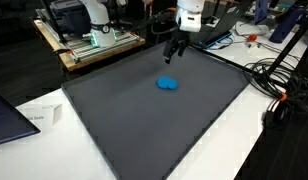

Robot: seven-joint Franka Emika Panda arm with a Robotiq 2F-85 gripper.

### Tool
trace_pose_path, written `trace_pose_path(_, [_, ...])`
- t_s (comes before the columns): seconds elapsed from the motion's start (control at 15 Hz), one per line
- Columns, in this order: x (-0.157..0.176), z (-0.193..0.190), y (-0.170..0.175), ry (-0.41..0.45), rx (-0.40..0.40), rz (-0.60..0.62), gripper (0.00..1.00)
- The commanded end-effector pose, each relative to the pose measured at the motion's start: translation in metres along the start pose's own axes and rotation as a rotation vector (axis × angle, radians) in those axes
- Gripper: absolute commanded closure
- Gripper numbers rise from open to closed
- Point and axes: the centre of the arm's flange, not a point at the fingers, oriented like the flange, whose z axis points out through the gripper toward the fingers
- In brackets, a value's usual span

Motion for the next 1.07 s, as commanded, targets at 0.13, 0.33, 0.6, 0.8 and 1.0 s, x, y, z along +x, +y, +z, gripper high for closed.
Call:
trace_pose_path(0.13, [0.018,0.031,0.001,-0.030,-0.005,0.027,0.00])
trace_pose_path(0.33, [0.021,0.043,0.002,-0.044,-0.007,0.029,0.00])
trace_pose_path(0.6, [0.021,0.037,0.002,-0.034,-0.006,0.029,0.00])
trace_pose_path(0.8, [0.035,0.055,0.004,-0.061,-0.005,0.042,0.00])
trace_pose_path(1.0, [0.042,0.068,0.006,-0.042,-0.016,0.011,0.00])
